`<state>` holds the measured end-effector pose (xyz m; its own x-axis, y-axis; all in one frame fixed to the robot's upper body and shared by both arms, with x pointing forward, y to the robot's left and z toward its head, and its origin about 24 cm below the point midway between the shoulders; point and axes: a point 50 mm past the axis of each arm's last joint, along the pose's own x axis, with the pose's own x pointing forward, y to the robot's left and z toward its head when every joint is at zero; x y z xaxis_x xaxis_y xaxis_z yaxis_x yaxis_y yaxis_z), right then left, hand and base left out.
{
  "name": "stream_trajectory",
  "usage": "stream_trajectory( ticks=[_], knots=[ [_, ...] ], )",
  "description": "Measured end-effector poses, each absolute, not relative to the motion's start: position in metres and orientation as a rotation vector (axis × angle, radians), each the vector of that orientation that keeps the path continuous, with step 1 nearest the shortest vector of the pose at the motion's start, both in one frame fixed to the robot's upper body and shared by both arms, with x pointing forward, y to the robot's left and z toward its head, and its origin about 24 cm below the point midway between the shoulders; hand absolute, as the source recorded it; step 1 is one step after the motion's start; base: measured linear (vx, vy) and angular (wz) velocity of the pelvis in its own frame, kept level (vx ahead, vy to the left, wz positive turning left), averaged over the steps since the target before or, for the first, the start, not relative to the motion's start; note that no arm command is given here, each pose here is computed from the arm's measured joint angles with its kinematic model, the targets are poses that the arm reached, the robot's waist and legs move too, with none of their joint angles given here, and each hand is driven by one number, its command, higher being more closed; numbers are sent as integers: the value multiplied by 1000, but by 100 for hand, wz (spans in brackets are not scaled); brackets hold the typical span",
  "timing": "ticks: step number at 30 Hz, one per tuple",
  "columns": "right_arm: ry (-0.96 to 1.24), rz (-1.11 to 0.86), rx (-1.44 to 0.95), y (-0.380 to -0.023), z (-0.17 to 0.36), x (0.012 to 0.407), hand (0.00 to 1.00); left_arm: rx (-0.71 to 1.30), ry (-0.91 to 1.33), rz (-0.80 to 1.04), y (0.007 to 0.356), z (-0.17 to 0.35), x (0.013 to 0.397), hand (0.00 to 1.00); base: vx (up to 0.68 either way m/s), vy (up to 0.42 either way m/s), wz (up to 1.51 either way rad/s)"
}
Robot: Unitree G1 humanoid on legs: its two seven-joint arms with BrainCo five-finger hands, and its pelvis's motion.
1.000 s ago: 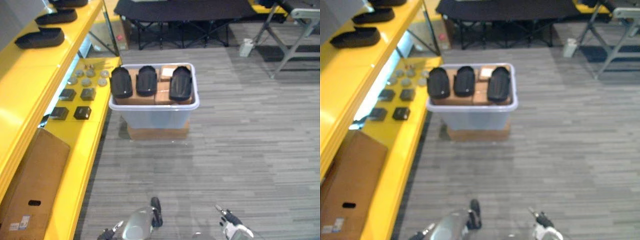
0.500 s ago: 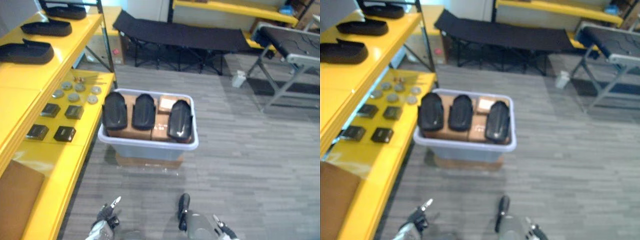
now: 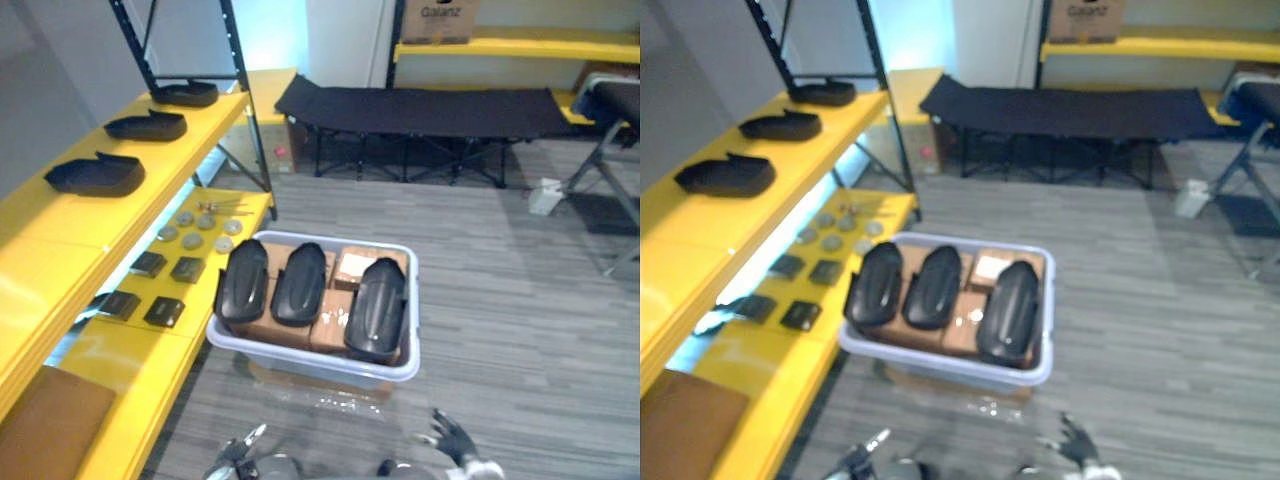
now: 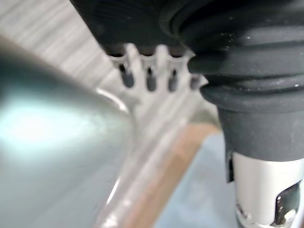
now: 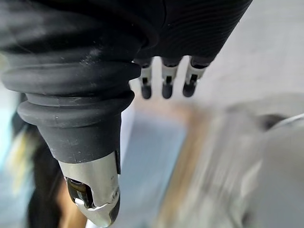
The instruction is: Walk over and take plastic housings, then place them on the shelf
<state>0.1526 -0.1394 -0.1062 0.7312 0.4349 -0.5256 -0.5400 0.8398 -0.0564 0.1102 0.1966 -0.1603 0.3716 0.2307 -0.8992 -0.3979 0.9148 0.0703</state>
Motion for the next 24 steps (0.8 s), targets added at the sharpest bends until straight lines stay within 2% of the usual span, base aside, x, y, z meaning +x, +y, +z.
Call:
stream_trajectory(
  ticks=[2,4,6,8,10,11,13,15,16,18,24],
  knots=[
    [375,810,-229,-94,-86,160,0,-137,1118,401,200,-159,113,0,121,88,20],
    [150,1189,-210,-29,-47,165,0,-133,1109,395,198,-158,118,0,115,87,25],
    [-11,1326,-152,8,-12,170,0,-114,1102,363,195,-157,122,0,87,60,27],
    [-166,1311,-93,28,29,190,0,-107,1096,356,196,-157,123,0,63,45,22],
    [-303,1175,-33,29,72,222,0,-100,1093,346,198,-156,124,0,20,35,25],
    [-401,969,25,12,107,254,0,-78,1088,328,199,-156,124,0,-14,25,15],
    [-483,716,89,-15,140,284,0,-71,1079,321,200,-156,124,0,-23,14,3],
    [-560,311,182,-73,174,314,0,-64,1071,311,200,-155,124,0,-43,14,-12],
    [-558,220,194,-87,176,318,0,-55,1068,307,200,-155,125,0,-51,19,-27],
    [-511,-75,174,-139,174,324,0,-45,1046,309,201,-154,125,0,-55,10,-30],
    [-378,-632,73,-245,145,310,0,-30,869,364,206,-136,157,0,-103,-12,-14]
  ],
)
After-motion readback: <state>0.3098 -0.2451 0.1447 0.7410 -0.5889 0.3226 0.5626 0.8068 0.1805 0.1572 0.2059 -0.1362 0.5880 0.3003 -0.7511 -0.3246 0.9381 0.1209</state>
